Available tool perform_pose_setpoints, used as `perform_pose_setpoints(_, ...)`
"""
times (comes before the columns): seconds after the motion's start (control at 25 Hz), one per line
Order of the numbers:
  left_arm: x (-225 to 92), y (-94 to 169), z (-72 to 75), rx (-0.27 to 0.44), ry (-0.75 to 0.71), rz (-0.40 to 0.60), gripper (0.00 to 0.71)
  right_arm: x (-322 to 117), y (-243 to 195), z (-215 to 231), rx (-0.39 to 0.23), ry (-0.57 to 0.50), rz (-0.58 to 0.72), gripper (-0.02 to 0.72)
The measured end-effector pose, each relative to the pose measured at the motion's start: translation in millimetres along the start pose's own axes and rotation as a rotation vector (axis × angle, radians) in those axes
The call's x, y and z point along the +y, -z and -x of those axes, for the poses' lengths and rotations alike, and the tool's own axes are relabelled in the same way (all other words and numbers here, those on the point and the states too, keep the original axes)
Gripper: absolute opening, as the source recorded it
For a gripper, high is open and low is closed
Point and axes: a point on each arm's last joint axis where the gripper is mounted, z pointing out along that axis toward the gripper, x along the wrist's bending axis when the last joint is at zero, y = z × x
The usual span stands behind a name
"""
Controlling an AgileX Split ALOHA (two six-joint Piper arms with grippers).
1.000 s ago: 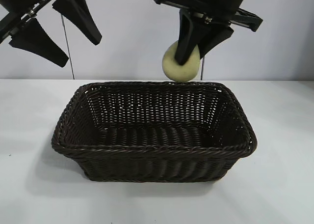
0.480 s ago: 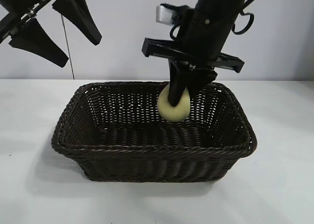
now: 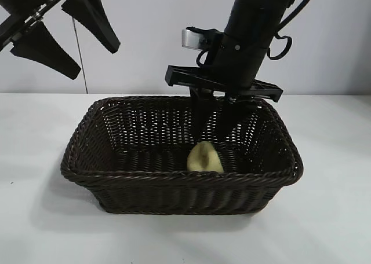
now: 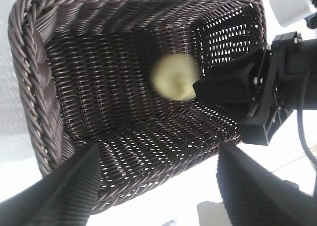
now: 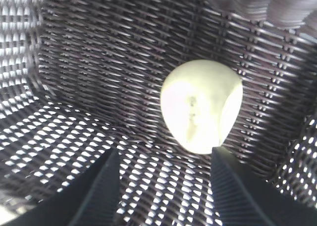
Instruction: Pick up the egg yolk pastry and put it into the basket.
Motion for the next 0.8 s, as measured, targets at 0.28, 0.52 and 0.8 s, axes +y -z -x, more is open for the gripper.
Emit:
perform_pose_setpoints(0.28, 0, 0, 0.0, 0.0, 0.0, 0.0, 0.488, 0, 17, -4, 0.008, 0.013, 0.027, 0.403)
perform_pose_setpoints(0.52, 0, 0, 0.0, 0.0, 0.0, -0.003, 0.488, 8, 54, -15, 0.022, 0.045, 0.086, 0.403)
perform_pose_setpoints(0.8, -1, 0, 0.1, -0.001, 0.0, -0.007, 0.488, 13, 95, -23, 0.0, 0.094, 0.142, 0.403)
